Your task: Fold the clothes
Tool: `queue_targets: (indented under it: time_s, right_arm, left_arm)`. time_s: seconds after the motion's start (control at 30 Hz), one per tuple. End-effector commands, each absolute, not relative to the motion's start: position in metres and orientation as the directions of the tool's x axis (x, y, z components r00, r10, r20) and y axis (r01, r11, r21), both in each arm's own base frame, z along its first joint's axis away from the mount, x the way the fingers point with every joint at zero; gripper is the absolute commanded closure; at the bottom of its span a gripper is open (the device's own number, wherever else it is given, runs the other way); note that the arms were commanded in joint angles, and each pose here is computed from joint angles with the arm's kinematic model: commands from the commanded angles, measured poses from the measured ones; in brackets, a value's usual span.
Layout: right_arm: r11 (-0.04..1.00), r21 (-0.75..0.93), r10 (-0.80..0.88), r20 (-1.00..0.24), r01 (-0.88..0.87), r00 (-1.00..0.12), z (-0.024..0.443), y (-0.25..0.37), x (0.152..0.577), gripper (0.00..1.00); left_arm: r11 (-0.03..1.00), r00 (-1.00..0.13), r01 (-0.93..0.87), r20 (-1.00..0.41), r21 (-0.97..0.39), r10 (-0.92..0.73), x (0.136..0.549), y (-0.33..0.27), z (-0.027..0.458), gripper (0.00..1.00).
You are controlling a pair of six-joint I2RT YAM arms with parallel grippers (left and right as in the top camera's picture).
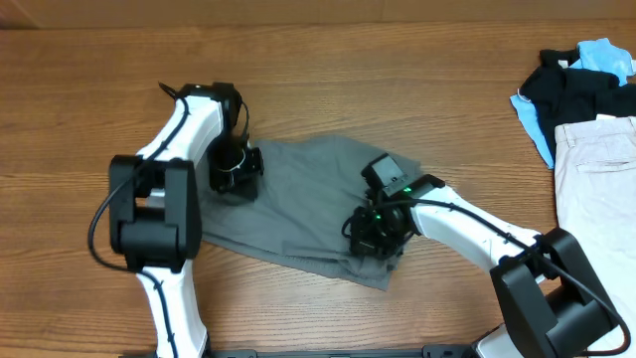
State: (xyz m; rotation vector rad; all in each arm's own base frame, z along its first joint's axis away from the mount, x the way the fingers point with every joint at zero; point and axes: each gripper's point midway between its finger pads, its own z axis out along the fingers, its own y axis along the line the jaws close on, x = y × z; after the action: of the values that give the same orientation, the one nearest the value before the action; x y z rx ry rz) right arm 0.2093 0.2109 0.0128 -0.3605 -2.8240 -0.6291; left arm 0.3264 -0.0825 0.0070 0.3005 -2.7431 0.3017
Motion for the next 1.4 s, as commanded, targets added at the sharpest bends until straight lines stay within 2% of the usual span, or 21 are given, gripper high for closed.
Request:
queue_targets:
  time_s: [0.0, 0.13, 0.23, 0.5, 0.6, 0.83, 0.9, 1.03, 1.1, 1.13, 1.17, 1.2, 1.27, 1.37]
  right_arm:
    - [0.859, 0.372, 0.230, 0.334, 0.352, -0.914, 0.005, 0.200, 0.200, 0.90]
    - [0.837, 0.321, 0.319, 0.370, 0.443, -0.872, -0.001, 0.177, 0.200, 0.91]
    - [0.826, 0.276, 0.391, 0.348, 0.491, -0.852, -0.006, 0.155, 0.209, 0.91]
    - [0.757, 0.240, 0.540, 0.295, 0.608, -0.788, -0.011, 0.106, 0.235, 0.90]
    - [0.771, 0.270, 0.517, 0.264, 0.577, -0.814, -0.009, 0.097, 0.244, 0.91]
    - [0.756, 0.272, 0.575, 0.161, 0.596, -0.803, 0.008, 0.073, 0.282, 0.91]
    - [0.753, 0.280, 0.578, 0.149, 0.595, -0.802, 0.024, 0.070, 0.294, 0.96]
    - [0.774, 0.265, 0.573, 0.092, 0.574, -0.815, 0.067, 0.062, 0.315, 0.95]
    - [0.796, 0.279, 0.544, 0.061, 0.538, -0.837, 0.095, 0.062, 0.322, 0.82]
    - [0.814, 0.289, 0.514, 0.044, 0.504, -0.857, 0.112, 0.063, 0.325, 0.75]
    - [0.839, 0.291, 0.471, 0.031, 0.459, -0.882, 0.131, 0.064, 0.324, 0.21]
    - [0.851, 0.289, 0.450, 0.031, 0.439, -0.892, 0.141, 0.065, 0.321, 0.00]
    - [0.868, 0.279, 0.416, 0.044, 0.411, -0.909, 0.158, 0.068, 0.312, 0.00]
    - [0.884, 0.267, 0.380, 0.070, 0.384, -0.922, 0.168, 0.075, 0.299, 0.00]
  left_arm:
    - [0.961, -0.896, -0.239, 0.414, -0.141, -0.162, 0.320, -0.071, -0.004, 0.96]
    - [0.971, -0.887, -0.237, 0.417, -0.040, -0.199, 0.315, -0.049, -0.006, 0.96]
    - [0.961, -0.870, -0.276, 0.417, 0.029, -0.262, 0.312, -0.035, -0.004, 0.96]
    - [0.949, -0.841, -0.310, 0.450, 0.056, -0.301, 0.303, -0.019, 0.002, 0.96]
    - [0.946, -0.844, -0.320, 0.437, 0.053, -0.310, 0.305, -0.019, 0.004, 0.96]
    - [0.941, -0.889, -0.339, 0.324, 0.009, -0.323, 0.318, -0.020, 0.040, 0.96]
    - [0.941, -0.905, -0.337, 0.276, -0.005, -0.323, 0.320, -0.019, 0.058, 0.96]
    - [0.940, -0.928, -0.342, 0.156, 0.007, -0.339, 0.322, -0.010, 0.096, 0.95]
    - [0.939, -0.936, -0.342, 0.077, 0.022, -0.343, 0.323, -0.003, 0.116, 0.87]
    - [0.939, -0.938, -0.342, 0.040, 0.035, -0.343, 0.323, 0.002, 0.125, 0.73]
    - [0.940, -0.940, -0.340, -0.010, 0.039, -0.340, 0.325, 0.007, 0.136, 0.49]
    - [0.942, -0.943, -0.333, -0.034, 0.029, -0.332, 0.326, 0.008, 0.142, 0.36]
    - [0.946, -0.944, -0.323, -0.067, -0.025, -0.324, 0.330, 0.010, 0.151, 0.17]
    - [0.934, -0.933, -0.345, -0.077, -0.090, -0.351, 0.334, 0.026, 0.153, 0.13]
